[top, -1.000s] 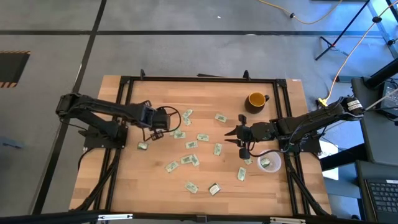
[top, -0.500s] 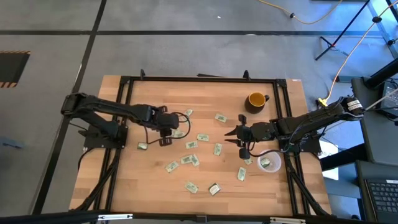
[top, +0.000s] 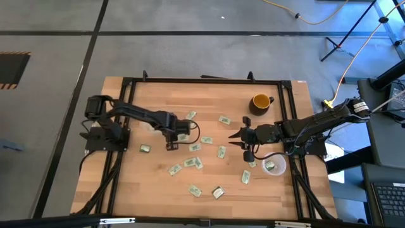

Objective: Pick and place Stevia / Truvia into bins
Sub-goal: Put the white stevia packet into the left transparent container

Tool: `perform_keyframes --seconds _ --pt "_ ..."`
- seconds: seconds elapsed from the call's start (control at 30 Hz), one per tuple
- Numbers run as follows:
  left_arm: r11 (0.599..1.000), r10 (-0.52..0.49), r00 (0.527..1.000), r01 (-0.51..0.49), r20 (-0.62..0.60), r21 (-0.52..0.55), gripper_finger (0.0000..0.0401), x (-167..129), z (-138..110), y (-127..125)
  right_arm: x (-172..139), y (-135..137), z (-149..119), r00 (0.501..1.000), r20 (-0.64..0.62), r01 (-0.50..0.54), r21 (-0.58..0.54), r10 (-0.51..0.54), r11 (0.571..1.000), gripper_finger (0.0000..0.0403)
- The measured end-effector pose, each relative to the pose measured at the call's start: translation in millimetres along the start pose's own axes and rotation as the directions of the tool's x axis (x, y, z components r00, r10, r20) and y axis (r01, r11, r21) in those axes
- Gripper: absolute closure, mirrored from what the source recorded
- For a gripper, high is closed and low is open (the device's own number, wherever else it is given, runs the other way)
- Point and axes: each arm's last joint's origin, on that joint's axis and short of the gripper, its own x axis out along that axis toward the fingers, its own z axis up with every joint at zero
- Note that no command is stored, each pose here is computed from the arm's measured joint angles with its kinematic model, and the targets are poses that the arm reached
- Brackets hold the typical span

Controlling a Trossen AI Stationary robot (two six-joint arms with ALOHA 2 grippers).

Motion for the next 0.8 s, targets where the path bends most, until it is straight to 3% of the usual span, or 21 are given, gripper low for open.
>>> perform_keyframes --seconds 0.37,0.8 --pt "0.992 -0.122 0.992 0.122 0.008 -0.038 0.0272 10 8 21 0 0 -1 1.000 -0.007 0.000 -0.002 0.000 1.000 0.0302" --pt "0.993 -0.117 0.992 0.117 -0.042 0.006 0.0275 24 6 16 0 0 -1 1.000 -0.007 0.000 -0.004 0.000 1.000 0.0302"
